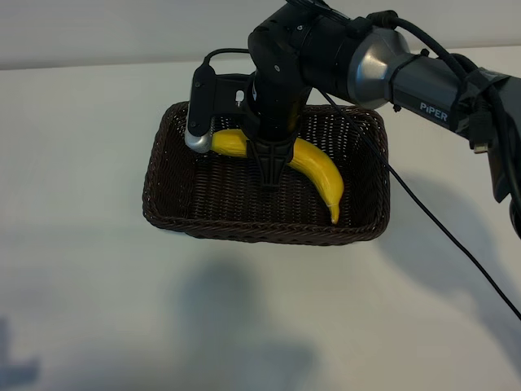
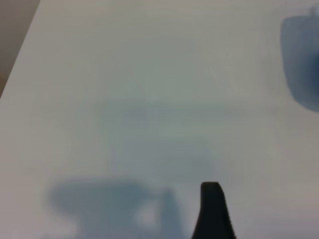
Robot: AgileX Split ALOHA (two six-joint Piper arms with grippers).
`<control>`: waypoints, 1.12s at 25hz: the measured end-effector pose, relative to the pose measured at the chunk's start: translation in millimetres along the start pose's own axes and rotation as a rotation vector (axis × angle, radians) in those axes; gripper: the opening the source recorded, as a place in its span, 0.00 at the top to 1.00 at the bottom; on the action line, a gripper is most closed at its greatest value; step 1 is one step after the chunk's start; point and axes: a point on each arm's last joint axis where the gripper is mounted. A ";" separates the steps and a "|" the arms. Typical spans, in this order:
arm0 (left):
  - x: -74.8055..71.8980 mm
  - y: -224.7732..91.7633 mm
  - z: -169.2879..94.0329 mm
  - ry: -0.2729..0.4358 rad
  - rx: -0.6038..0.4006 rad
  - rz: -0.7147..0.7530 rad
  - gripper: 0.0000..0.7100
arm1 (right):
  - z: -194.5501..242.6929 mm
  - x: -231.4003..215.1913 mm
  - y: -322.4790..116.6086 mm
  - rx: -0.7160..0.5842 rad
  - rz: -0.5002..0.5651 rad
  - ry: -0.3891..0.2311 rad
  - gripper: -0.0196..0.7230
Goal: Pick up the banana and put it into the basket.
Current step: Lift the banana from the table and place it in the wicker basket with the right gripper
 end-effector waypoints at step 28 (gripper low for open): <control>0.0 0.0 0.0 0.000 0.000 0.000 0.24 | -20.3 -5.3 2.0 0.049 0.211 0.041 0.21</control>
Point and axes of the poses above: a point on each arm's last joint axis where the gripper is mounted, z pointing out along that axis toward the gripper, x along the wrist's bending axis when the last joint is at zero, y = z × x, and after that the axes turned 7 degrees about -z, right-handed
